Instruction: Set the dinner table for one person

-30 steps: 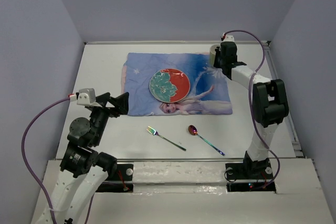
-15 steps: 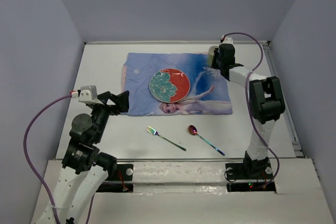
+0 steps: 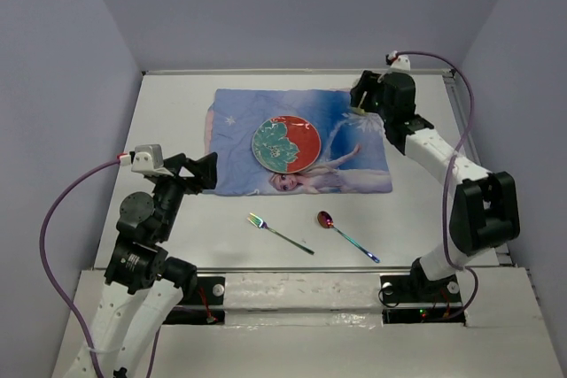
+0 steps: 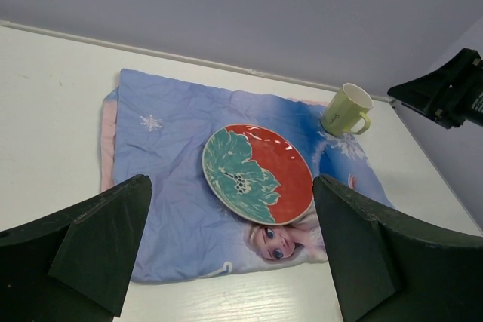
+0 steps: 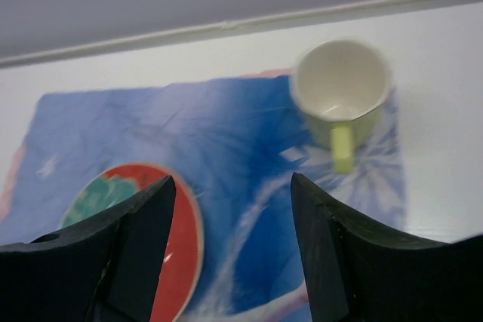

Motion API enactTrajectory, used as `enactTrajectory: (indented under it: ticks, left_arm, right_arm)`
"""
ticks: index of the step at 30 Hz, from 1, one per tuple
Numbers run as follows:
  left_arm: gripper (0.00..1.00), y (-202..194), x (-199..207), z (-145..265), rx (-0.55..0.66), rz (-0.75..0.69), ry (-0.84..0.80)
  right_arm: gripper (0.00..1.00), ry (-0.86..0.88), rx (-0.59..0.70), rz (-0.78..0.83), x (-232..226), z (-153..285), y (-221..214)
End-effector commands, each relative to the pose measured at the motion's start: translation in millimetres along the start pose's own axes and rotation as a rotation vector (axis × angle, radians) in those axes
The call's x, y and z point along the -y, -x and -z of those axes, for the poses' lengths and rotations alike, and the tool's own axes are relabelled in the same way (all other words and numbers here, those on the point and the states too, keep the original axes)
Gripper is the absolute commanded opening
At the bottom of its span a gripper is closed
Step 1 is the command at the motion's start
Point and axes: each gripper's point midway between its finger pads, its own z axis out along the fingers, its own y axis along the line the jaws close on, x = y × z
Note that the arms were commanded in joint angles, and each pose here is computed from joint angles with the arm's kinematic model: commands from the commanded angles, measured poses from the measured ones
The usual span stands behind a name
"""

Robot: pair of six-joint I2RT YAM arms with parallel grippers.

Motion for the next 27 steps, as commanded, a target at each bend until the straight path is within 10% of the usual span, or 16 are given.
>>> enactTrajectory:
  ticks: [1,6,15,27]
  left_arm:
    - [0.99,20,8,4,0.075,-0.007,-0.039]
    - [0.99,24,8,9,0.093,0.0,-0.045]
    - [0.99,28,12,13,0.111,0.004,-0.07]
    - [0.99,29,16,16,0.115,0.004,-0.089]
  right_arm:
    - [0.67,0.223,-0.158,0.005,-86,45,-74]
    - [0.57,0.377,-0.327,0.067,-139,122,-155]
    - [0.5,0.244,-0.763,-0.018,-71,238,-258]
    - [0.52,0.051,-0.915,0.055,-30,272,-276]
